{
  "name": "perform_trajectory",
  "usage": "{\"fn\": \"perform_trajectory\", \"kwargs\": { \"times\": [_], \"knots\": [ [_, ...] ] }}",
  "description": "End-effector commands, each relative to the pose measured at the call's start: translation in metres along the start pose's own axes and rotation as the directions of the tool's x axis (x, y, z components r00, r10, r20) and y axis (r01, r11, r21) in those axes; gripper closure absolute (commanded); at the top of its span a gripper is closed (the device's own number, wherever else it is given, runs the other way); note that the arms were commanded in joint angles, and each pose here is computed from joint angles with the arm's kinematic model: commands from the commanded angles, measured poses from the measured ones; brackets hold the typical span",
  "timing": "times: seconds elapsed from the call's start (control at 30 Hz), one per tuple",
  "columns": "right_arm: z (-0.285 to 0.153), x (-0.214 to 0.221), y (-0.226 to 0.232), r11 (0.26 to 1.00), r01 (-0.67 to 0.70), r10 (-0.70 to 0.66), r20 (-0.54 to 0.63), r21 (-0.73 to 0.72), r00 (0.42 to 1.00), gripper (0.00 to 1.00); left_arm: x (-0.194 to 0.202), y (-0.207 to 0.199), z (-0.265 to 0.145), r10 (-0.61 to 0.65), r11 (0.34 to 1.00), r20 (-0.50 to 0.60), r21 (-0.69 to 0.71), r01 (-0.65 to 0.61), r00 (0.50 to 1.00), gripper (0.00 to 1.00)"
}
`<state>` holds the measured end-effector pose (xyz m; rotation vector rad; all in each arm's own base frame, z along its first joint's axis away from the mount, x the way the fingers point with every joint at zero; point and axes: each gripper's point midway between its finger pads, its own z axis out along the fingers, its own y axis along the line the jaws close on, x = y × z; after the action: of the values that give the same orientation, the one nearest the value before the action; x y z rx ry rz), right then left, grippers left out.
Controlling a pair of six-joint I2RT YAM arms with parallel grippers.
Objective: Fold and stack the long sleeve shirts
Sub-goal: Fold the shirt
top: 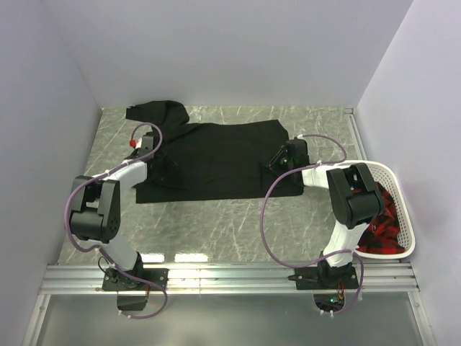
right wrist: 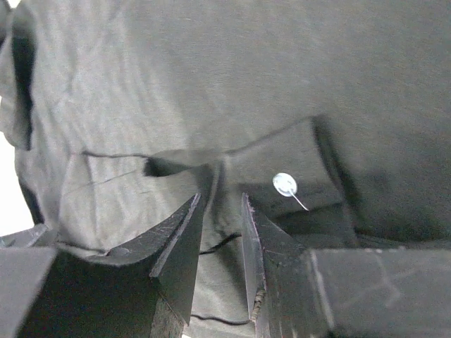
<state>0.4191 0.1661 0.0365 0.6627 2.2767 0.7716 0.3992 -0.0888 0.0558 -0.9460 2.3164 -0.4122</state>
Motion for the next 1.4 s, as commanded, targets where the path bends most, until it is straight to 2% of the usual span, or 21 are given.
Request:
{"fn": "perform_trajectory", "kwargs": {
  "times": [0.0,0.13,0.23,0.37,0.6,0.67,0.87,0.9,0.97,1.1,1.23,1.37],
  "knots": [
    [0.003,-0.015,-0.005,0.999,-0.023,0.021,0.059,0.045,0.998,0.64,-0.01,0.02,0.006,-0.09,0.995,0.067,-0.046,0.093,0.994,0.61],
    [-0.001,-0.014,-0.024,0.992,-0.045,0.037,0.07,0.119,0.997,0.64,0.002,0.07,0.016,-0.2,0.969,0.074,-0.13,0.209,0.977,0.65],
    [-0.004,-0.015,-0.033,0.987,-0.052,0.041,0.079,0.154,0.996,0.64,0.006,0.091,0.017,-0.27,0.947,0.082,-0.156,0.279,0.96,0.66],
    [-0.008,-0.018,-0.041,0.979,-0.052,0.034,0.096,0.196,0.995,0.64,-0.001,0.099,0.01,-0.28,0.937,0.127,-0.181,0.3,0.952,0.66],
    [-0.028,-0.033,-0.039,0.971,-0.004,-0.03,0.139,0.238,0.99,0.64,-0.035,0.086,-0.019,-0.274,0.94,0.22,-0.143,0.309,0.936,0.61],
    [-0.034,-0.036,-0.037,0.968,0.016,-0.054,0.143,0.249,0.988,0.64,-0.04,0.078,-0.025,-0.249,0.952,0.218,-0.123,0.28,0.943,0.58],
    [-0.058,-0.044,-0.023,0.947,0.165,-0.205,0.122,0.277,0.971,0.63,-0.057,0.049,-0.054,-0.154,0.985,0.225,-0.043,0.168,0.962,0.33],
    [-0.061,-0.043,-0.013,0.939,0.221,-0.256,0.108,0.263,0.961,0.63,-0.062,0.044,-0.062,-0.143,0.988,0.244,-0.028,0.155,0.959,0.27],
    [-0.063,-0.034,-0.003,0.925,0.287,-0.313,0.073,0.247,0.947,0.63,-0.062,0.042,-0.068,-0.091,0.993,0.249,-0.044,0.106,0.964,0.21],
    [-0.056,-0.011,0.037,0.859,0.47,-0.481,0.006,0.205,0.877,0.61,-0.064,0.017,-0.07,0.031,0.998,0.234,-0.062,-0.017,0.972,0.06],
    [-0.045,0.024,0.082,0.786,0.606,-0.609,-0.018,0.122,0.793,0.55,-0.051,-0.004,-0.055,0.149,0.988,0.146,-0.072,-0.14,0.978,0.01],
    [-0.026,0.05,0.101,0.749,0.658,-0.655,-0.063,0.076,0.753,0.47,-0.032,-0.007,-0.036,0.217,0.972,0.084,-0.115,-0.206,0.973,0.02]
  ]
}}
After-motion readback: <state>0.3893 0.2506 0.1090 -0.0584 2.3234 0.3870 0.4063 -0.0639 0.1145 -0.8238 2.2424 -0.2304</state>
